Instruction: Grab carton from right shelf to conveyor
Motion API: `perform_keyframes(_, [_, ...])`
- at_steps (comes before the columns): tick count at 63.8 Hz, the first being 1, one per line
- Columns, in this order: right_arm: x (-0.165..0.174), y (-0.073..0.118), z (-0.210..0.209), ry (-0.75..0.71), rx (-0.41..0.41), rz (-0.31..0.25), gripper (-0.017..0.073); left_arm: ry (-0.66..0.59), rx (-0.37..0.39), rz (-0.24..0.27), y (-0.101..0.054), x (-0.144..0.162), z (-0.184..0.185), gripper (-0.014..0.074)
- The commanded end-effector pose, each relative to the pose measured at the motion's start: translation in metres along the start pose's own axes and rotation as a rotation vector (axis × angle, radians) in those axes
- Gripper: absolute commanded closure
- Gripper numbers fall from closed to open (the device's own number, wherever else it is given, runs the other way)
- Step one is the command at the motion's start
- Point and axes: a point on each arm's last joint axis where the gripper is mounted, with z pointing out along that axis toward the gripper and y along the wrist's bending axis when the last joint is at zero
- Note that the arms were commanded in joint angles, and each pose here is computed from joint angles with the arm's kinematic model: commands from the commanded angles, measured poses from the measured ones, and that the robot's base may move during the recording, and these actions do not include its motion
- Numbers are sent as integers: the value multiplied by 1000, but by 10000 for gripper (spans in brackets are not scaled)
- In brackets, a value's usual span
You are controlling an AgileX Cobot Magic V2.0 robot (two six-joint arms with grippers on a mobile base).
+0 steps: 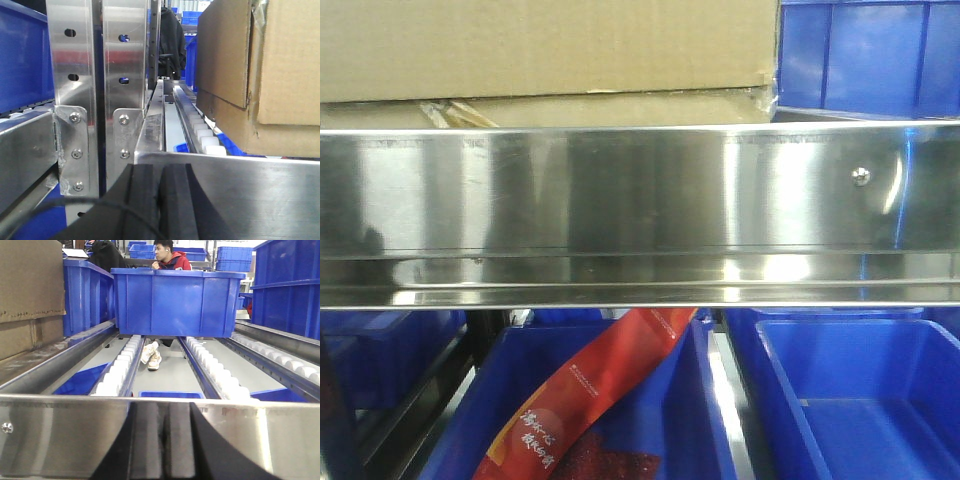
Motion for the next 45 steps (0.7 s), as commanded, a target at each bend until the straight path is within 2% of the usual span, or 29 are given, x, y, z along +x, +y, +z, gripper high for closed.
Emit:
perform_keyframes(1, [-3, 0, 0, -28, 2, 4, 615, -24, 3, -6, 0, -3, 0, 601])
perform_keyframes(26, [-3, 0, 0, -28, 2, 4, 615, -32, 2, -6, 0, -3, -1, 601])
perform_keyframes(45, [-10, -1, -1, -105, 8, 4, 615, -97, -1, -6, 0, -9, -1, 601])
